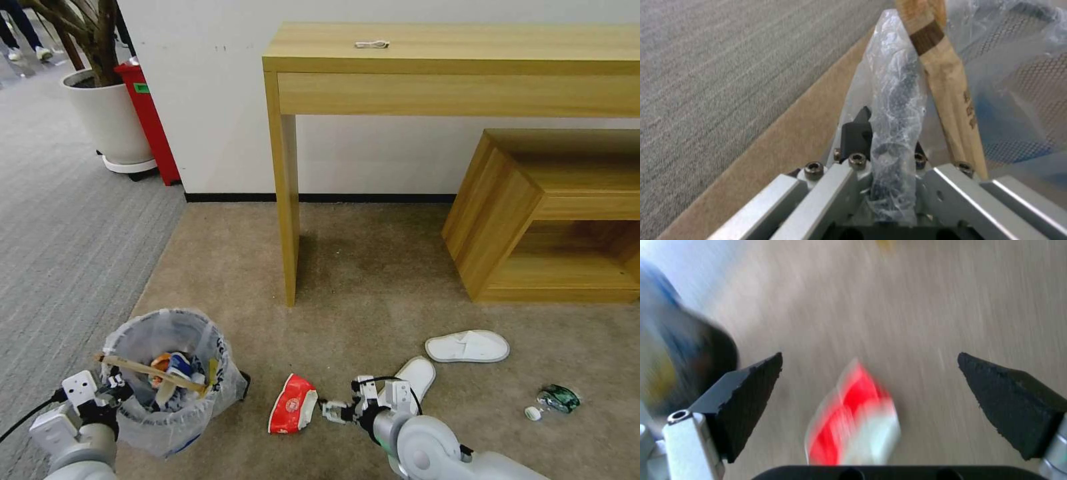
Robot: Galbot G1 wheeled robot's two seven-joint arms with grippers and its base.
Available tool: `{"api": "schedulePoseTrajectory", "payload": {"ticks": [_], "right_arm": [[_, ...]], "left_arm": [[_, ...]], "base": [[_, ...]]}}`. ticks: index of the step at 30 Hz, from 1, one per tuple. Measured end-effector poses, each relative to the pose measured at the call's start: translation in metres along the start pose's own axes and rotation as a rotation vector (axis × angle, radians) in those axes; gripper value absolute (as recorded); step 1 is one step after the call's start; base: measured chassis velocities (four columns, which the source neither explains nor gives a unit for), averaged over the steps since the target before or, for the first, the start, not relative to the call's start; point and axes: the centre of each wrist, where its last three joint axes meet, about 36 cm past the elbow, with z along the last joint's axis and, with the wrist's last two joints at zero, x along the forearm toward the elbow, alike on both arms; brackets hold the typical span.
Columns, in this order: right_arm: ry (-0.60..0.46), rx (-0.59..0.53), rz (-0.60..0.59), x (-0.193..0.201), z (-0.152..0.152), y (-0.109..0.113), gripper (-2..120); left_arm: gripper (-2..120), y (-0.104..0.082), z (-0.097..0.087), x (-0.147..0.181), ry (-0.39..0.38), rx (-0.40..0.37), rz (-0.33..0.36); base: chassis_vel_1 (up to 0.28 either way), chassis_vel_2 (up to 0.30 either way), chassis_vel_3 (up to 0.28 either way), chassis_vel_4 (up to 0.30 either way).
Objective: Pick up the trash bin and place the garbage on the floor into it.
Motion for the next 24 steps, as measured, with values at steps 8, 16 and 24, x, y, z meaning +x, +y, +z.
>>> {"api": "schedulePoseTrajectory", "payload": {"ticks": [8,16,24], "right_arm": [[-0.18,0.05,-0.072,-0.015,-0.014,0.0,100],[-0.177,-0.018,-0.077,-0.018,-0.011,0.004,100],[-0.001,-0.07,0.02,-0.011,-0.026,0.016,100]], "left_arm": [[1,0.0,-0.001,-0.001,-0.018,0.008,0.006],[1,0.003,-0.003,-0.001,-0.026,0.007,0.005],[1,0.004,0.004,-0.003,-0.032,0.006,0.002]], "base": [[0.0,0.0,0.0,0.0],[0.0,0.0,0.0,0.0],[0.0,0.0,0.0,0.0]]}}
